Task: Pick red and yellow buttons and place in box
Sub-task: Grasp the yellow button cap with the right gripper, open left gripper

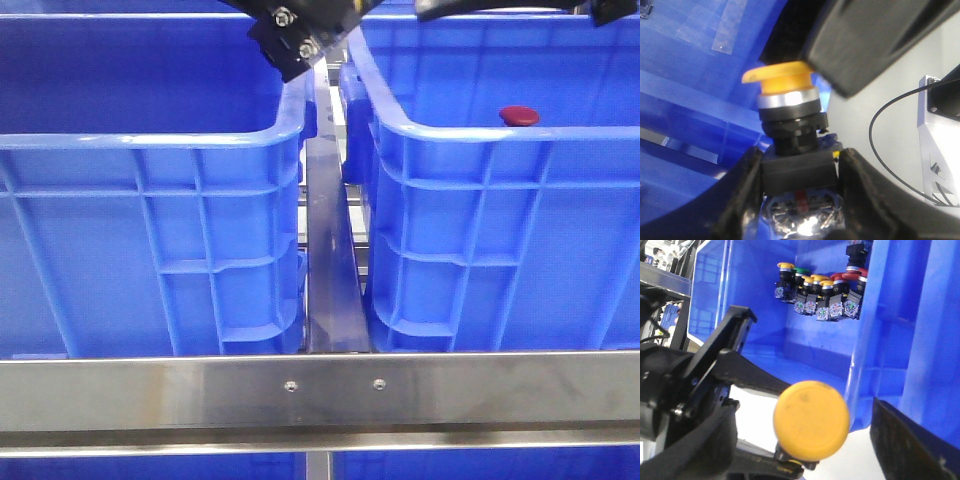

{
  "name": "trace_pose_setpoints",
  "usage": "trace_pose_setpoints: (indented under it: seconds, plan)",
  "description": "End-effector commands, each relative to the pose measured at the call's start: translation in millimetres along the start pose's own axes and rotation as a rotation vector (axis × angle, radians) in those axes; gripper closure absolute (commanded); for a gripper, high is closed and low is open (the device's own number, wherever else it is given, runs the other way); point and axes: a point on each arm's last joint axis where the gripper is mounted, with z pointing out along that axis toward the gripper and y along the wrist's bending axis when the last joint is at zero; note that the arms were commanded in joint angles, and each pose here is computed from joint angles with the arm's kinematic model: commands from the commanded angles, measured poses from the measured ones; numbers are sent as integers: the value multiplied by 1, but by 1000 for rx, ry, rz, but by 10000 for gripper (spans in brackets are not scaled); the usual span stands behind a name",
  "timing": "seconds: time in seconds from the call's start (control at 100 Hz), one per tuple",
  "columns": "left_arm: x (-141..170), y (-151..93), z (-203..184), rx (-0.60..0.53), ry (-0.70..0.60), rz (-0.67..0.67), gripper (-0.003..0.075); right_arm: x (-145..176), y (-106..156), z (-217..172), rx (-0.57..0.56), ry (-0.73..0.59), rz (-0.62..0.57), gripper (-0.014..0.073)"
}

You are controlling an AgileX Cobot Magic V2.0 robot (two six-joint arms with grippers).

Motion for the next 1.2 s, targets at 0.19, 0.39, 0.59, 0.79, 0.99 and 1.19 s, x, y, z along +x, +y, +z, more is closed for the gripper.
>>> trace_pose_setpoints:
  seconds: [0.19, 0.39, 0.59, 0.79, 0.99, 1.19]
  plan:
    - [-18, -10, -15, 0, -101, 9, 699, -6, 13, 0, -73, -18, 6, 22]
    - [-18, -10, -15, 0, -101, 9, 699, -5, 14, 0, -78, -9, 2, 139]
    - [-18, -11, -15, 3, -100, 9, 674, -5, 14, 0, -81, -5, 2, 414]
    - [-16, -13, -14, 26, -85, 10, 359, -5, 15, 0, -91, -1, 7, 421]
    - [-14, -11, -14, 5, -60, 29, 67, -5, 15, 0, -94, -3, 11, 421]
    - [-22, -13, -24, 10, -54, 62, 69, -7, 13, -2, -85, -19, 13, 421]
